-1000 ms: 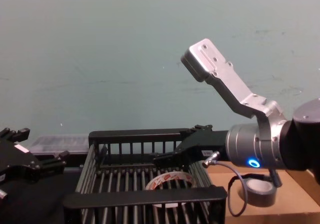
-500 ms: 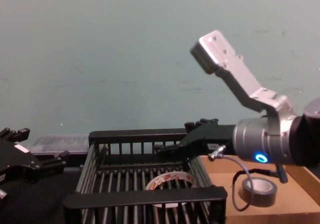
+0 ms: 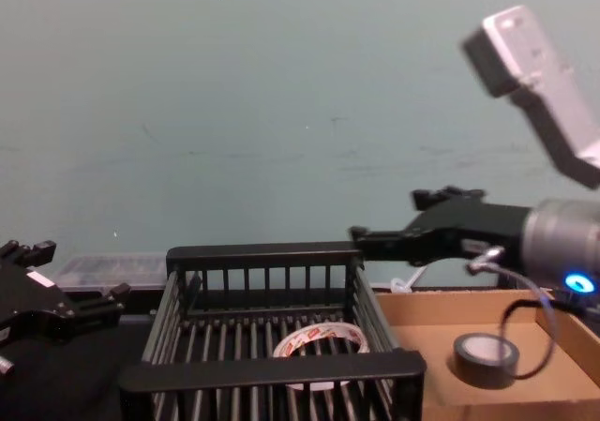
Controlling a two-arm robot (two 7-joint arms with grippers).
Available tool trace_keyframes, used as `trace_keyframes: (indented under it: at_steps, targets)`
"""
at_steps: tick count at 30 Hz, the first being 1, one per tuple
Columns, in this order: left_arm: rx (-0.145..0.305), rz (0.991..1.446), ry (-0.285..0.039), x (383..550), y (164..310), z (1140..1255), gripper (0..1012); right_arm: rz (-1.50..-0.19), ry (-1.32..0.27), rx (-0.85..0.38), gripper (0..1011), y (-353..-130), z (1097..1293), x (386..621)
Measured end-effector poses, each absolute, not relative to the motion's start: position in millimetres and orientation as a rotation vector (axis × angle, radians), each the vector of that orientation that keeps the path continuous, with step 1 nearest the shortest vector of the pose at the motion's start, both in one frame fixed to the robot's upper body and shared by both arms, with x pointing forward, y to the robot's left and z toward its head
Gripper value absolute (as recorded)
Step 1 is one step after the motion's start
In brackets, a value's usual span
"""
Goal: Pick up the white tape and place it into the black box , Pick up the silver tape and place it into the brown box.
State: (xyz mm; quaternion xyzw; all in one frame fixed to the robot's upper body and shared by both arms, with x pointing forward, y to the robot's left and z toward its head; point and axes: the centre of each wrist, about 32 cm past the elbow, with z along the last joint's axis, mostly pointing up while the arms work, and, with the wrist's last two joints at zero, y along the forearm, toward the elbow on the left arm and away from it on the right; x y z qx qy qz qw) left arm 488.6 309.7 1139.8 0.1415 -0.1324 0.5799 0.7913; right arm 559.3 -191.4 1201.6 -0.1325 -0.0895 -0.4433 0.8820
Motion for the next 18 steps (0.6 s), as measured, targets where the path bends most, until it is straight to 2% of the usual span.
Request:
trace_keyframes:
  at_steps: [10, 18]
  targets:
    - [0.304, 1.248, -0.285, 488.6, 309.7, 1139.8, 1001, -1.100, -0.196, -0.235, 1002, -226.0, 1193.0, 537.6]
    - [0.304, 1.248, -0.285, 488.6, 309.7, 1139.8, 1001, -1.213, -0.252, -0.292, 1002, -238.9, 1178.9, 527.5]
